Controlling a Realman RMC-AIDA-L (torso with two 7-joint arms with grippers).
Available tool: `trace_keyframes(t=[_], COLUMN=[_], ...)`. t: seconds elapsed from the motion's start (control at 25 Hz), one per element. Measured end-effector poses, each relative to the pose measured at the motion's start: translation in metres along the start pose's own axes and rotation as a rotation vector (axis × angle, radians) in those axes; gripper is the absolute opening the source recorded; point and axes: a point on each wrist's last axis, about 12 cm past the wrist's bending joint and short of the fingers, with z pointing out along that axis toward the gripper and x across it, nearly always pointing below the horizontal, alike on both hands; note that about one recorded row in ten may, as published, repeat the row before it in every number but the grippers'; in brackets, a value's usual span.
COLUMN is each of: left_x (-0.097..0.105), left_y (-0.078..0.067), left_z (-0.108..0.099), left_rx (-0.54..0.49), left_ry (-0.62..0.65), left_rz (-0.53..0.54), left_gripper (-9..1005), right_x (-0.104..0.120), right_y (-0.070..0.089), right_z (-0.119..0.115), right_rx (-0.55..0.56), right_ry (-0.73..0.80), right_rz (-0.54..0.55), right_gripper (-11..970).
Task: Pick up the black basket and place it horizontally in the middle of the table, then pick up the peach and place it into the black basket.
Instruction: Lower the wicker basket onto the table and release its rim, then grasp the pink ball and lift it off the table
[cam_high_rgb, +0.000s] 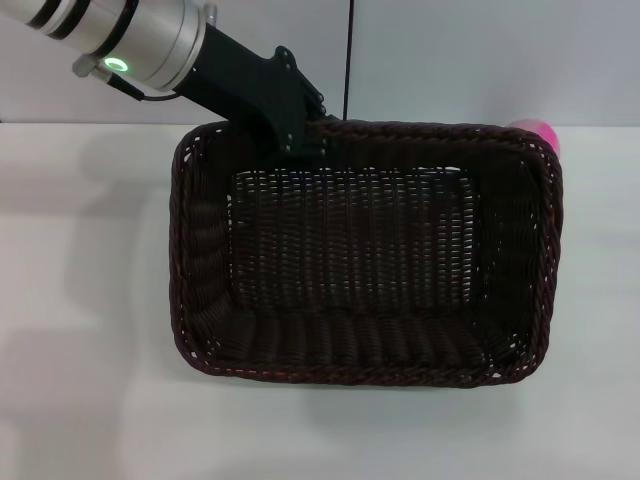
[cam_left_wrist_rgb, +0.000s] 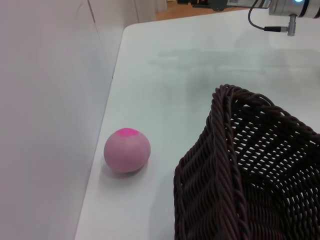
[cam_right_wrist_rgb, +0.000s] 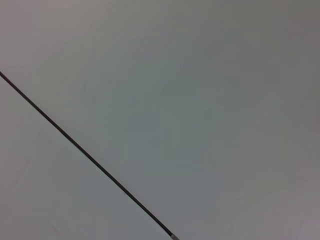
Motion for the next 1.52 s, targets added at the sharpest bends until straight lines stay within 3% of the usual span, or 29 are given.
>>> trace_keyframes(t=[0.44,0.68,0.92,1.0,1.16,1.24,1.28,1.32,1.36,1.48,1.52], left_x=[0.000,0.002,0.007,0.012,0.012,0.039,0.039,0.052,0.081,0.096,0.121], left_y=[0.005,0.007,0.008,0.007,0.007,-0.003,-0.003,-0.009,-0.025,-0.034,-0.051], left_z=[0.000,-0.001,-0.012,-0.018,-0.018,-0.036,-0.036,-0.040,-0.041,-0.041,-0.036], left_rx=[-0.049,-0.080,-0.190,-0.237,-0.237,-0.374,-0.374,-0.419,-0.516,-0.575,-0.644], left_ry=[-0.008,-0.020,-0.142,-0.199,-0.199,-0.481,-0.481,-0.605,-0.822,-0.917,-1.030], left_rz=[-0.024,-0.026,-0.027,-0.039,-0.039,-0.138,-0.138,-0.179,-0.264,-0.307,-0.388], left_gripper=[231,413,645,846,845,845,844,844,844,843,843], right_x=[0.001,0.001,0.001,0.001,0.001,-0.001,-0.001,-0.004,-0.009,-0.021,-0.026], right_y=[0.000,0.001,0.000,0.000,0.002,0.004,0.004,0.006,0.009,0.015,0.017], right_z=[0.000,0.000,0.001,0.001,0.002,0.005,0.005,0.009,0.016,0.026,0.031], right_rx=[0.000,-0.001,-0.001,-0.001,-0.018,-0.047,-0.047,-0.085,-0.135,-0.225,-0.260], right_ry=[0.001,0.002,0.003,0.003,0.019,0.042,0.042,0.073,0.108,0.181,0.220], right_rz=[0.001,0.001,0.000,0.000,-0.011,-0.041,-0.041,-0.085,-0.134,-0.190,-0.211], right_gripper=[567,567,566,566,566,566,566,566,566,567,567])
